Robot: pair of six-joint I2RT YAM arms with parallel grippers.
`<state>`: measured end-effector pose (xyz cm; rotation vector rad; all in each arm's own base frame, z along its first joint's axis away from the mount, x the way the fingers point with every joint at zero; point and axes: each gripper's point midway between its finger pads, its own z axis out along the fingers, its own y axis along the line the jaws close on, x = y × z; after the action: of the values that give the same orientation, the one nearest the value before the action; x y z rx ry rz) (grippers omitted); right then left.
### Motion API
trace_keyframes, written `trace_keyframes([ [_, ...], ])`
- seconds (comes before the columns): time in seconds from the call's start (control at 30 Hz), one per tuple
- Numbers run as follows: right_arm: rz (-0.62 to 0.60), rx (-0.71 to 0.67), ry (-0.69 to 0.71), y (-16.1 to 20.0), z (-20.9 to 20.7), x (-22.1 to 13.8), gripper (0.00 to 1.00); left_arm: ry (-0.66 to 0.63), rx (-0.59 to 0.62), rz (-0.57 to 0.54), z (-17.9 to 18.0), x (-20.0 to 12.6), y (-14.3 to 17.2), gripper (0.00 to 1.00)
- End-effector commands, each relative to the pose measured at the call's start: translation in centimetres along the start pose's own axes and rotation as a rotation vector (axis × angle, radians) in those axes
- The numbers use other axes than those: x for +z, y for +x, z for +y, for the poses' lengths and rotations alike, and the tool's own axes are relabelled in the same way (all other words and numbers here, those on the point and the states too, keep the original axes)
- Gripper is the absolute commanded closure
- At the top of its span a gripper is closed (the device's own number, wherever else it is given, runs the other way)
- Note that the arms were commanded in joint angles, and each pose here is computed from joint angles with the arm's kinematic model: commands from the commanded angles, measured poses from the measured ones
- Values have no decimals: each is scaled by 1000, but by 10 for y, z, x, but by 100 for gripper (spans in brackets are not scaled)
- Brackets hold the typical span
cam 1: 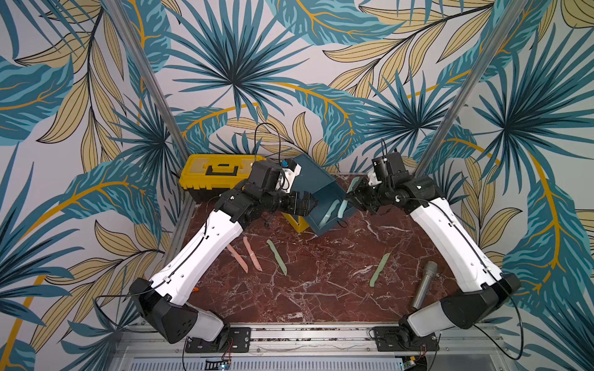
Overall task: Place the fruit knives into the drawer by color
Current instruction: Place the fruit knife in the drawer, then close the drawer in the storage box.
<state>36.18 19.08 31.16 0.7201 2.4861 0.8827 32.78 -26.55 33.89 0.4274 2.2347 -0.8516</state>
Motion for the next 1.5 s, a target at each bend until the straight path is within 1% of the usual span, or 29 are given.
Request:
trace_keyframes([
  [0.0,63,-24,-14,3,9,25,100,16,12,-13,1,-1,-13,0],
  [0.17,105,-44,-2,-4,15,56,100,23,-5,-32,9,9,-35,0],
  [0.2,118,-44,5,-4,15,62,96,22,-7,-31,11,12,-39,0],
  [0.23,129,-44,5,-4,16,67,86,22,-7,-27,12,16,-43,0],
  [0.27,138,-38,11,-4,16,72,73,24,-10,-25,14,20,-48,0],
  [0.3,137,-43,4,-5,17,74,62,26,-12,-26,15,24,-53,0],
  [0.37,129,-51,-2,-9,20,76,54,30,-9,-32,17,33,-67,0],
  [0.4,122,-56,-6,-11,22,76,52,30,-7,-29,18,38,-73,0],
  [0.47,113,-57,-12,-16,25,75,52,28,2,-10,21,51,-83,0],
  [0.57,70,-80,-54,-23,39,61,53,18,1,21,28,68,-92,0],
  [0.63,22,-103,-69,-28,43,44,60,-17,-2,41,38,78,-94,2],
  [0.67,-2,-116,-64,-29,41,36,64,-30,-5,46,42,80,-95,6],
  [0.7,-20,-122,-62,-29,37,31,71,-38,-16,53,47,82,-95,11],
  [0.73,-37,-126,-65,-28,32,25,80,-52,-29,62,54,86,-93,20],
  [0.8,-73,-119,-62,-23,14,18,94,-76,-57,76,64,90,-89,44],
  [0.83,-98,-107,-62,-20,2,14,99,-87,-73,85,70,93,-86,63],
  [0.87,-119,-85,-52,-16,-14,12,100,-98,-90,94,75,96,-83,83],
  [0.9,-145,-65,-71,-14,-21,7,100,-107,-103,99,79,98,-81,97],
  [0.93,-154,-37,-73,-8,-36,9,100,-113,-114,105,82,100,-79,100],
  [1.07,-139,71,-62,17,-88,30,100,-136,-130,115,91,109,-75,100],
  [1.17,-102,108,-46,26,-106,50,100,-156,-135,142,97,114,-67,100],
  [1.27,-84,113,-38,26,-109,64,100,-162,-146,177,105,121,-56,100],
  [1.47,-99,107,-26,15,-108,80,100,-169,-176,221,117,131,-39,100],
])
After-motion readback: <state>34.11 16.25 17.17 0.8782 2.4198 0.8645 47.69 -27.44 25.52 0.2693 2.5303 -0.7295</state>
